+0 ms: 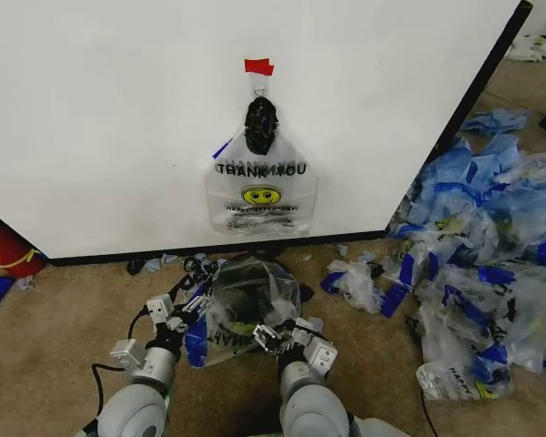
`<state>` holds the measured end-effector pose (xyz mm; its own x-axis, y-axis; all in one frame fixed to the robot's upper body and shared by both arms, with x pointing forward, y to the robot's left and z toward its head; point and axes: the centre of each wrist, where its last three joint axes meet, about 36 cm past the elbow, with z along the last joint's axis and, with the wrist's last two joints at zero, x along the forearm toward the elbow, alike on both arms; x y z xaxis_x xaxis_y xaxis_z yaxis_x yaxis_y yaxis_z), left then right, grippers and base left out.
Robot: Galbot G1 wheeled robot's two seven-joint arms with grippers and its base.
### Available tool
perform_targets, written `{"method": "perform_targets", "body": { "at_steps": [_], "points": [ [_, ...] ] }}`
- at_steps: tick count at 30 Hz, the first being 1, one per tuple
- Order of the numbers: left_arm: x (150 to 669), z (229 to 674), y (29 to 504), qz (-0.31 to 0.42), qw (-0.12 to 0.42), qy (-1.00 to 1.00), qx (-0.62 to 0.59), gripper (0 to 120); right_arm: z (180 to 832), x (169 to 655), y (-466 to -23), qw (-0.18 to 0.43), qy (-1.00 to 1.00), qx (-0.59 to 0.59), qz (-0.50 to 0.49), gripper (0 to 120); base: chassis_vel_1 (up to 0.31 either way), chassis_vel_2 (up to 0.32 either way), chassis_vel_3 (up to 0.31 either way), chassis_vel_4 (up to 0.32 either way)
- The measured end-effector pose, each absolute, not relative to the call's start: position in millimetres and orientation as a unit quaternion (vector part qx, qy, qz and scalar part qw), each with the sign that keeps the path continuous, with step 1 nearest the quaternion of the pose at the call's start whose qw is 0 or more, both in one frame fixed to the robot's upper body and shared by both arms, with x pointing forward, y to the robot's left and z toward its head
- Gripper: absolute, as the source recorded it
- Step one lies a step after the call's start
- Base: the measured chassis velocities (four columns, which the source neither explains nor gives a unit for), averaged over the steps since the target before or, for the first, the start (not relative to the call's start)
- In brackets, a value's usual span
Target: Pick up the garbage bag from the wall and place it over the trash bin.
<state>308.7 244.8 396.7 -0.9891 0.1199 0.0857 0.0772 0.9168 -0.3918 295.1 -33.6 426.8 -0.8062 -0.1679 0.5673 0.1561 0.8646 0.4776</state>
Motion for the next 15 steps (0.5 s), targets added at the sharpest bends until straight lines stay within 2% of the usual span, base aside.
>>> {"method": "perform_targets", "body": {
  "at_steps": [1,8,10,14,15],
  "points": [
    [309,397,245,0.198,0.054,-0.977,-0.050,97,427,295,-34,0.311,-0.914,0.003,-0.260,94,0.000,0.000,0.000,0.000],
    [307,396,244,0.200,0.055,-0.977,-0.051,97,418,297,-21,0.311,-0.915,0.003,-0.258,65,0.000,0.000,0.000,0.000],
    [307,395,244,0.200,0.055,-0.977,-0.051,97,417,297,-19,0.311,-0.915,0.004,-0.258,63,0.000,0.000,0.000,0.000],
    [307,393,244,0.200,0.055,-0.977,-0.050,97,416,295,-17,0.307,-0.917,0.007,-0.254,43,0.000,0.000,0.000,0.000],
    [307,393,244,0.199,0.054,-0.977,-0.049,97,415,295,-17,0.307,-0.918,0.008,-0.252,41,0.000,0.000,0.000,0.000]
  ]
}}
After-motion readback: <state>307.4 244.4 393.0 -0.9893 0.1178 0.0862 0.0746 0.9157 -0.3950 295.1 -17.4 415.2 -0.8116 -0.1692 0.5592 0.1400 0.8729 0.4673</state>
